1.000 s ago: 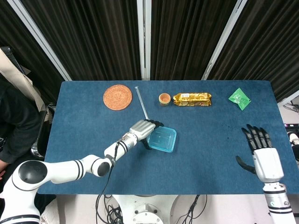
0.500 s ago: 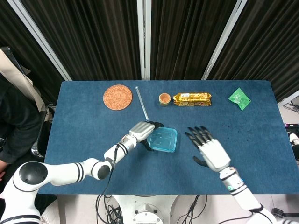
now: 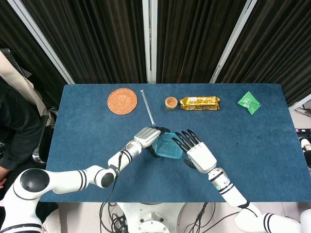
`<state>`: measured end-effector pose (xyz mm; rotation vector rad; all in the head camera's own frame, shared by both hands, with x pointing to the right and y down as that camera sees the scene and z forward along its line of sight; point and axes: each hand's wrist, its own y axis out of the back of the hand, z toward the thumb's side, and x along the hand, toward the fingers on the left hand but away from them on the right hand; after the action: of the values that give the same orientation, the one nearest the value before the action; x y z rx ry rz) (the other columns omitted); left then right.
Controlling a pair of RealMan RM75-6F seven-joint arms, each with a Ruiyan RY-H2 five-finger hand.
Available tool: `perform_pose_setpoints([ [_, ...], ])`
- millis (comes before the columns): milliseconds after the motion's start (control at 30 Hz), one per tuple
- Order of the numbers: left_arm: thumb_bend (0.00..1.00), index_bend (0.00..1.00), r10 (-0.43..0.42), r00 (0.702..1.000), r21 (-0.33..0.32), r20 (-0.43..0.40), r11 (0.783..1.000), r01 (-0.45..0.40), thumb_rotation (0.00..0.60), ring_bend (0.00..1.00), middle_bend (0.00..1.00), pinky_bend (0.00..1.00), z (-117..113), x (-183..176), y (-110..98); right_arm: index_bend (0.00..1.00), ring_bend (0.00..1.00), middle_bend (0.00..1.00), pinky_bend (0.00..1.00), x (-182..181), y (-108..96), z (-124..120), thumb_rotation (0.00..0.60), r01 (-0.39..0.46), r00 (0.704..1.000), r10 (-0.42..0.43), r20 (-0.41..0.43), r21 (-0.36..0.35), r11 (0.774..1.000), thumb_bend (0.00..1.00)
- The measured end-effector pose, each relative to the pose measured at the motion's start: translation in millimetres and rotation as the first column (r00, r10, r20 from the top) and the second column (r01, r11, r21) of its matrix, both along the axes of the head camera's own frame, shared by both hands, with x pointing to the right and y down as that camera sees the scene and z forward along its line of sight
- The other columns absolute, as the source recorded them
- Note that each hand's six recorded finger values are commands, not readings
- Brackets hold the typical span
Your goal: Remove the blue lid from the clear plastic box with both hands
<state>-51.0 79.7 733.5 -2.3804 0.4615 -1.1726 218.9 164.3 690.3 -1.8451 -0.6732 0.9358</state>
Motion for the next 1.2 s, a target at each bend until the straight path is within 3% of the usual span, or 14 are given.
perform_pose_setpoints([
  [367, 0.00, 0.28, 0.009, 1.000, 0.011, 0.007, 1.000, -0.009, 0.600, 0.19, 0.22, 0.23, 2, -2, 3, 0.00, 0.00, 0.00, 0.00, -15, 3, 10, 0.600, 0.017, 0.998, -0.019, 0.054, 0.035, 0.999, 0.13],
  [900, 0.00, 0.28, 0.015, 1.000, 0.013, 0.013, 1.000, -0.015, 0.600, 0.19, 0.22, 0.23, 0, -4, 3, 0.00, 0.00, 0.00, 0.00, -16, -4, 13, 0.600, 0.013, 0.999, -0.015, 0.039, 0.039, 0.999, 0.13],
  [1200, 0.00, 0.28, 0.023, 1.000, 0.013, 0.016, 1.000, -0.023, 0.600, 0.19, 0.22, 0.23, 1, -5, 3, 0.00, 0.00, 0.00, 0.00, -16, -11, 8, 0.600, 0.005, 0.998, -0.009, 0.061, 0.075, 0.997, 0.25],
])
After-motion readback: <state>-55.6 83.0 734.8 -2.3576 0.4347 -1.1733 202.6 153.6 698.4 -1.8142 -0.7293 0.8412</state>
